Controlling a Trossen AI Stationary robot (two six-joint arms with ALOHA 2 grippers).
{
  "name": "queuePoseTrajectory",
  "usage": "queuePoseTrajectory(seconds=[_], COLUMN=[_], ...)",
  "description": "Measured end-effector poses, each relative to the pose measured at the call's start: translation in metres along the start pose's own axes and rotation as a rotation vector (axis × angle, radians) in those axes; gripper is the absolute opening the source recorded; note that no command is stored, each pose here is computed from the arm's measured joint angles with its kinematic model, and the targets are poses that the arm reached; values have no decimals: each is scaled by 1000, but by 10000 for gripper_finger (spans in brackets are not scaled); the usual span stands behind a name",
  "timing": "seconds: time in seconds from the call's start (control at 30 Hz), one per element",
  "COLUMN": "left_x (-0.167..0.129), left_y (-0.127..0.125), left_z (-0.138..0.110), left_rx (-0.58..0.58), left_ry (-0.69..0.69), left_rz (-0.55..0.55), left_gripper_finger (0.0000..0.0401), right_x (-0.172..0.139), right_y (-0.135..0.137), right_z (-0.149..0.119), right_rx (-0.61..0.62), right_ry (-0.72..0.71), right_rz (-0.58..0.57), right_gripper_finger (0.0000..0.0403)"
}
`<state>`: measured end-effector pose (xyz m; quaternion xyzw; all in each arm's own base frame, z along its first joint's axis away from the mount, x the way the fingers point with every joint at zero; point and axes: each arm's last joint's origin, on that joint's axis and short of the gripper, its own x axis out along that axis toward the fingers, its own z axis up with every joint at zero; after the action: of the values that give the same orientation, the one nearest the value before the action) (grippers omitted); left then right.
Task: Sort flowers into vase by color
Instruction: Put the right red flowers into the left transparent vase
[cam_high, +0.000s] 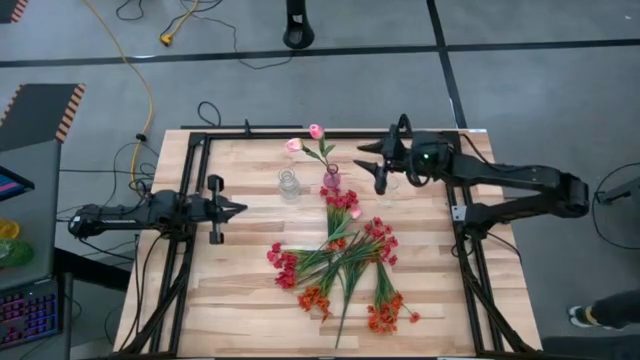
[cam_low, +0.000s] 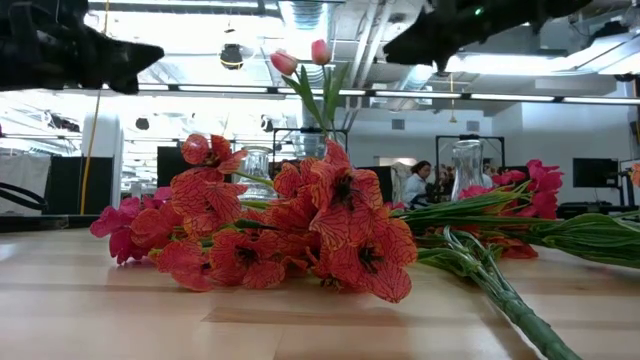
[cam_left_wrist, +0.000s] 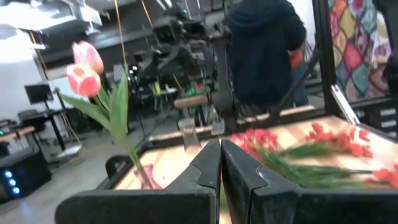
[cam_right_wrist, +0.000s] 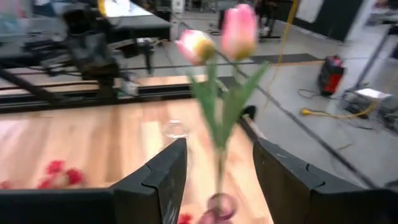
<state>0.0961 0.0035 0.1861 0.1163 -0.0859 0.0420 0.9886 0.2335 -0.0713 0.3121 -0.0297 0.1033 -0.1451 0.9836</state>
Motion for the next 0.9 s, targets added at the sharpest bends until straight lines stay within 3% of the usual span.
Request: queuePoseTrajectory(seconds=[0.27,0.47,0.9], left_x=[4,24,127], left_y=[3,0,-12], left_z=[11,12,40], left_rx=[-12,-88,-233], left_ry=[-115,-42,215], left_rz=[27,-4,-106], left_gripper_finger=[0,0,9], right_x=[-12,-9,-23], right_y=[27,37,49], right_z=[7,4,-2], right_rx=[-19,-28,-50], right_ry=[-25,-10,93], right_rz=[116,155,221], right_gripper_finger=[212,212,212])
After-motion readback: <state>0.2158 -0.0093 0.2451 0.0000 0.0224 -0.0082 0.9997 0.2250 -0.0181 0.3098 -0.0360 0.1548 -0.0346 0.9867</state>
